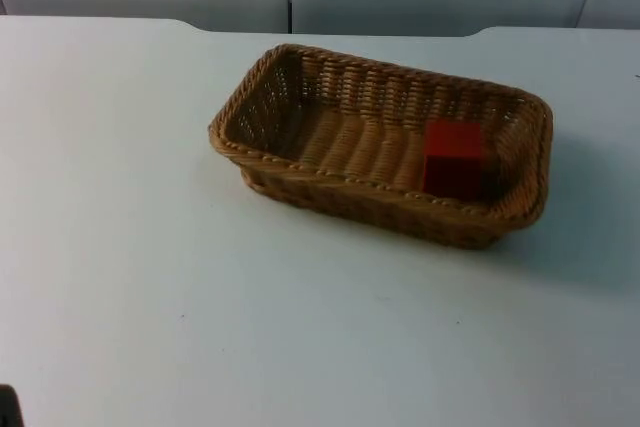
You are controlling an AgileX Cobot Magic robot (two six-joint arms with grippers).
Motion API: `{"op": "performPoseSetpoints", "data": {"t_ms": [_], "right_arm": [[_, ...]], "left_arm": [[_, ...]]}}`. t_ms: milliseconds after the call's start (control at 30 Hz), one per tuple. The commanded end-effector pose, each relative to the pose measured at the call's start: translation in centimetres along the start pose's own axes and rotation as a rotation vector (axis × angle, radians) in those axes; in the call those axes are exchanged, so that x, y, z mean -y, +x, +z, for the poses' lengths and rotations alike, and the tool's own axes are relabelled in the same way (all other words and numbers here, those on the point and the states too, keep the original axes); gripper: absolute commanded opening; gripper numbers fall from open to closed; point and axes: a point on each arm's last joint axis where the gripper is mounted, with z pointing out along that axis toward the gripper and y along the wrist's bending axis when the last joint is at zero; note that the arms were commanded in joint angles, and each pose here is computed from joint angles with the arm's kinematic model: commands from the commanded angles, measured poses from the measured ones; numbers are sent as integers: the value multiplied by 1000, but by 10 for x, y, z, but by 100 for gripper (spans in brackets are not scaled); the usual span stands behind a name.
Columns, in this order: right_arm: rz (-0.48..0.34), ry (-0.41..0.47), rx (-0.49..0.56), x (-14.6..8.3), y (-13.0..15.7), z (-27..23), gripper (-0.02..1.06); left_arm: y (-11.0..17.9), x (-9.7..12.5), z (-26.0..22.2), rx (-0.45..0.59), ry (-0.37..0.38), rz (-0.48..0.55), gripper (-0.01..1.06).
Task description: Pick up the basket with the left hand and place the cube into the basket with the right hand.
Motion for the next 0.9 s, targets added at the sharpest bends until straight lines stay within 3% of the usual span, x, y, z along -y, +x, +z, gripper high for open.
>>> {"op": "performPoseSetpoints", "data": {"t_ms": [0, 133, 300, 400, 533, 633, 700, 733, 867], "right_arm": [[61, 56, 74, 20, -6, -17, 0], [119, 58, 122, 36, -7, -37, 0], [181, 42, 204, 67, -4, -75, 0], [220, 24, 245, 83, 0, -96, 0], [285, -9, 288, 107, 18, -125, 0], [350, -21, 305, 128, 48, -144, 0], [344, -18, 293, 137, 75, -148, 0], [344, -18, 293, 137, 75, -148, 0], [327, -14, 226, 136, 137, -129, 0]], "left_arm": [[-9, 8, -32, 47, -87, 71, 0], [-13, 14, -58, 82, -148, 121, 0], [0, 13, -91, -52, -310, 184, 0], [6, 17, -109, -66, -358, 175, 0], [22, 27, -143, -6, -378, 174, 0], [49, 41, -181, 109, -392, 193, 0], [76, 51, -205, 193, -400, 215, 0], [76, 51, -205, 193, -400, 215, 0], [142, 64, -238, 321, -411, 256, 0]]}}
